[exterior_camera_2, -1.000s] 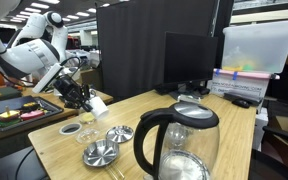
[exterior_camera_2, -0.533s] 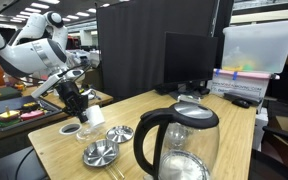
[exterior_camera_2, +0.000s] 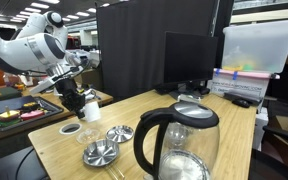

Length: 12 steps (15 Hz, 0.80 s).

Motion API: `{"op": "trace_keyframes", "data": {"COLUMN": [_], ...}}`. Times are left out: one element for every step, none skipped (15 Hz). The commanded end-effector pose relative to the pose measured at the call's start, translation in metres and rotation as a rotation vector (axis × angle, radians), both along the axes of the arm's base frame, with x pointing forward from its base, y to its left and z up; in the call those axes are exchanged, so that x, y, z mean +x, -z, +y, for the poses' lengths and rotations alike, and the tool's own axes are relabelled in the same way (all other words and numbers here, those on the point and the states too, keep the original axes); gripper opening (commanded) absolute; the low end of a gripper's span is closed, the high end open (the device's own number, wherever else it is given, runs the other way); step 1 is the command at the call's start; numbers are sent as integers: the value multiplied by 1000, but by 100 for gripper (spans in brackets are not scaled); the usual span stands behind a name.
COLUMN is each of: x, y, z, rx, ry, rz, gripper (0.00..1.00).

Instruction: Pour the contents of the white cup into the glass cup

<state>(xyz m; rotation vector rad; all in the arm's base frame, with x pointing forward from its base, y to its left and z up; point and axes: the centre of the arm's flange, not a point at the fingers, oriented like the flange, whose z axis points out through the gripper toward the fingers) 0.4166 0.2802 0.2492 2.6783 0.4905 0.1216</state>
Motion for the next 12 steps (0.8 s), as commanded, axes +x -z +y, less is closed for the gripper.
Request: {"op": "trace_keyframes", "data": {"x": [-5,-5,-5,-6,-7,-8,-10,-11,-12,-12,-11,-10], "y": [-4,-3,0,3,7,11,15,18,20,21,21,20], "z": [-12,-16,-21,-26,-32,-37,-41,-45,-47,-48,-48,-47], "rx": [79,83,84,83,83,82,86,92,116,133,164,182], "ry": [52,69,90,108,134,152,172,188,204,217,230,241], "rz": [-49,-57,-61,-63,-58,-54,-48,-45,-40,-38,-40,-42], "gripper": [2,2,2,2,2,2,13,13,5,3,0,2]}}
